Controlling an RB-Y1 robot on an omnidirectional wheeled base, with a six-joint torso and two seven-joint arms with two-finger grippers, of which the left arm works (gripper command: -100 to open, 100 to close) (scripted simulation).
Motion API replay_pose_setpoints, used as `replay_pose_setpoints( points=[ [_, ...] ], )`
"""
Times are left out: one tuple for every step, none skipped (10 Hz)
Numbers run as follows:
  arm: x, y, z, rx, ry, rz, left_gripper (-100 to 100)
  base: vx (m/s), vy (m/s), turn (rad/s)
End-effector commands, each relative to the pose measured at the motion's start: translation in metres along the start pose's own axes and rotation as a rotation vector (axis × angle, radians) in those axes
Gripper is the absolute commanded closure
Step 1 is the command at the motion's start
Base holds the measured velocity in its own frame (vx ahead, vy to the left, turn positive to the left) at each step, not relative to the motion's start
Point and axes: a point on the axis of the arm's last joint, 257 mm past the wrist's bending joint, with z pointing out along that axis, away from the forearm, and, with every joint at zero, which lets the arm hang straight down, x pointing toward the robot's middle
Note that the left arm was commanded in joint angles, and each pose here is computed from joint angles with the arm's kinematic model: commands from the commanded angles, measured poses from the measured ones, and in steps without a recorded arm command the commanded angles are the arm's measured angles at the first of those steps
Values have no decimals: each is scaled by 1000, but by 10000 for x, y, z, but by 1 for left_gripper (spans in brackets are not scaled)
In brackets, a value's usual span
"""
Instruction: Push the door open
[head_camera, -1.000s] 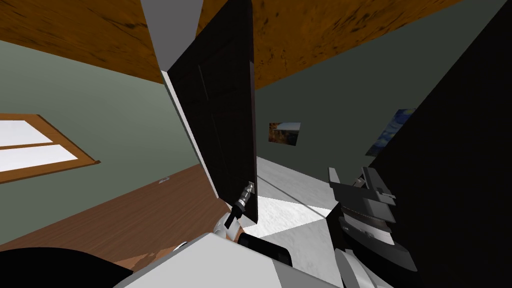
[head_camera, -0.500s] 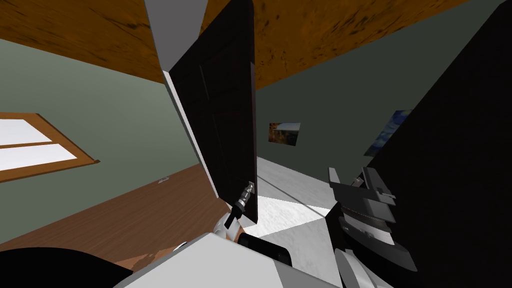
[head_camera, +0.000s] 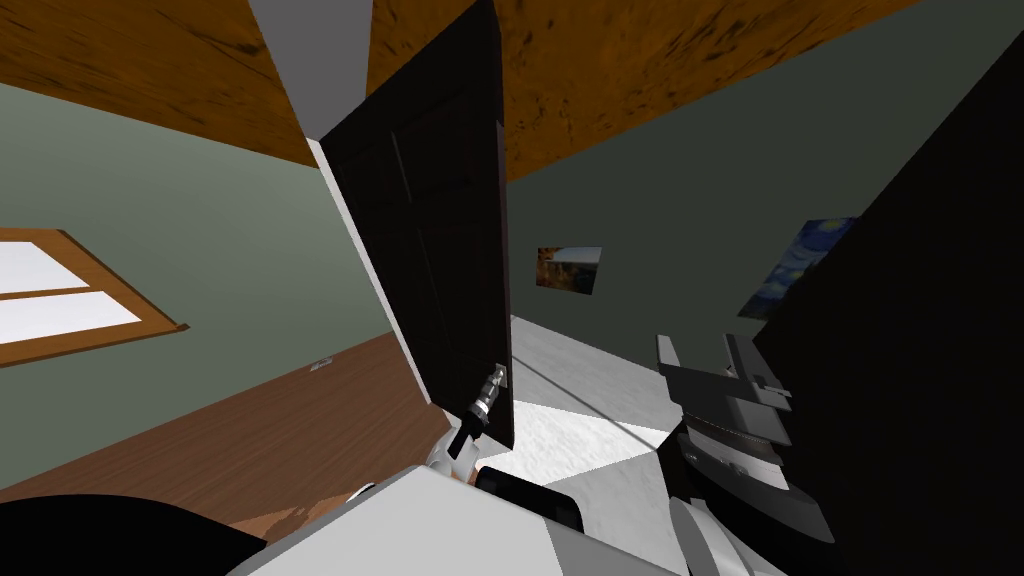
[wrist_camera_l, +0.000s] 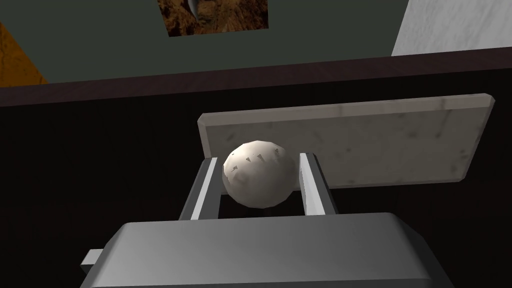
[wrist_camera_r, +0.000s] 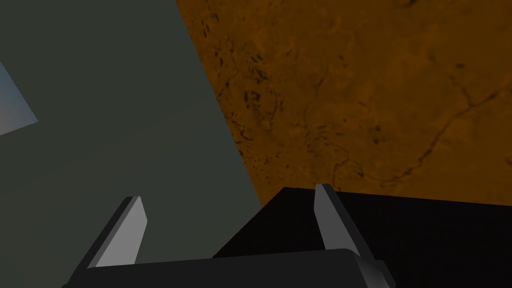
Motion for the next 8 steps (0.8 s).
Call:
replay_pose_setpoints(
  points=[
    [-185, -67, 25, 11, -31, 9, 100, 201, -84, 26],
    [-252, -68, 22, 11, -46, 11, 100, 208, -102, 77],
    [-324, -70, 18, 10, -63, 12, 100, 187, -103, 65],
    [-399, -72, 13, 10, -80, 14, 100, 193, -89, 55],
    [-437, -73, 11, 10, -89, 14, 100, 171, -79, 44],
    [-514, -76, 4, 10, -108, 15, 100, 152, -84, 58],
    [-592, -78, -4, 10, -128, 16, 100, 176, -102, 75],
    [-631, -79, -8, 10, -137, 16, 100, 137, -93, 68]
  ],
)
